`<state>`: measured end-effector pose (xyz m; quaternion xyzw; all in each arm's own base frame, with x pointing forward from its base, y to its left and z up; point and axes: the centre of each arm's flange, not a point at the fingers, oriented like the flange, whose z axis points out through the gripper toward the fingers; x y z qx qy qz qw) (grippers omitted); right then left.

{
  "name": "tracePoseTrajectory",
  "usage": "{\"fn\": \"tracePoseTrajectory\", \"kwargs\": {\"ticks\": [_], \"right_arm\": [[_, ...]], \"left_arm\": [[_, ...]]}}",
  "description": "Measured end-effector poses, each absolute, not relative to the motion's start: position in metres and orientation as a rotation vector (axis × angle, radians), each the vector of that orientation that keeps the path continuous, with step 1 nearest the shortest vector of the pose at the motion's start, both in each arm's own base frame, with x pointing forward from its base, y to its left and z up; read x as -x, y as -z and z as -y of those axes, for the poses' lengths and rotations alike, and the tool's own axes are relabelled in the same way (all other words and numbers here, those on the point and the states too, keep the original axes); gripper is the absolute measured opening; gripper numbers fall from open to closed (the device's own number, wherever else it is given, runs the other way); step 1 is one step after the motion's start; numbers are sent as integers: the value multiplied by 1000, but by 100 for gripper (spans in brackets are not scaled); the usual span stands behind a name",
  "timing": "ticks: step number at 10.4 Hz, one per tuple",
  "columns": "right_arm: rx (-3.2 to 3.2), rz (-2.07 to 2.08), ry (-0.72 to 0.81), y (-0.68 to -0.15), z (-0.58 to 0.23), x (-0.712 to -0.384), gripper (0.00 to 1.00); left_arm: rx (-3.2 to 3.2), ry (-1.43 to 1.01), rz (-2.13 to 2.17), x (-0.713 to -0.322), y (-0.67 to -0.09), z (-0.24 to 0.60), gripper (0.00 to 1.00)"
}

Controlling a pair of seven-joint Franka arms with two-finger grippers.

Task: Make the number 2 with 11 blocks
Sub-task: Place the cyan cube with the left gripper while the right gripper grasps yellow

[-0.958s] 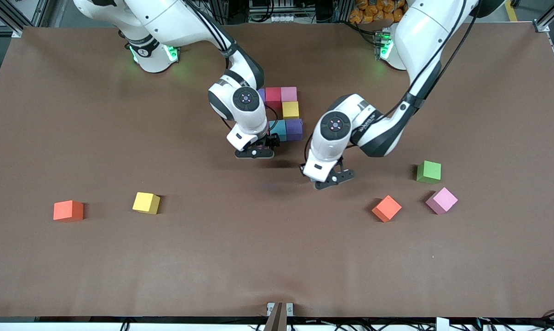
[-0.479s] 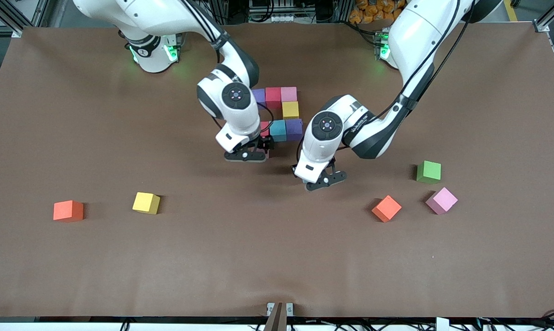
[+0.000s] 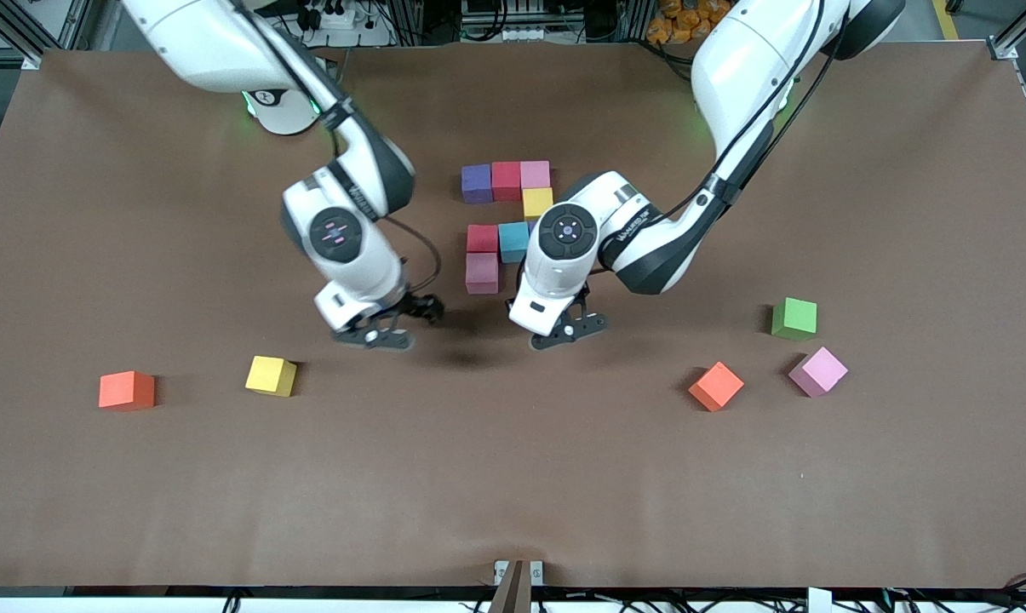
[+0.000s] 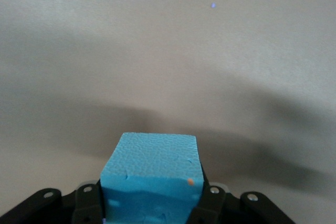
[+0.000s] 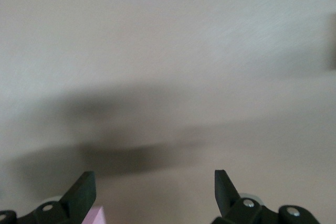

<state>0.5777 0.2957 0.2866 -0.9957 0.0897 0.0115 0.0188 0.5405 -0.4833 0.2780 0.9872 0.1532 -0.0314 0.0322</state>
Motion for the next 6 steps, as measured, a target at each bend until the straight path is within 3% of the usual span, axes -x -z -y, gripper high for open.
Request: {"fn": "tracePoseTrajectory", "kwargs": {"ticks": [6], "right_arm": [[3088,-284,-76,-265,-136,-638,100]], "left_arm": [[-3088,72,-416,-532,-253,523,58]]}}
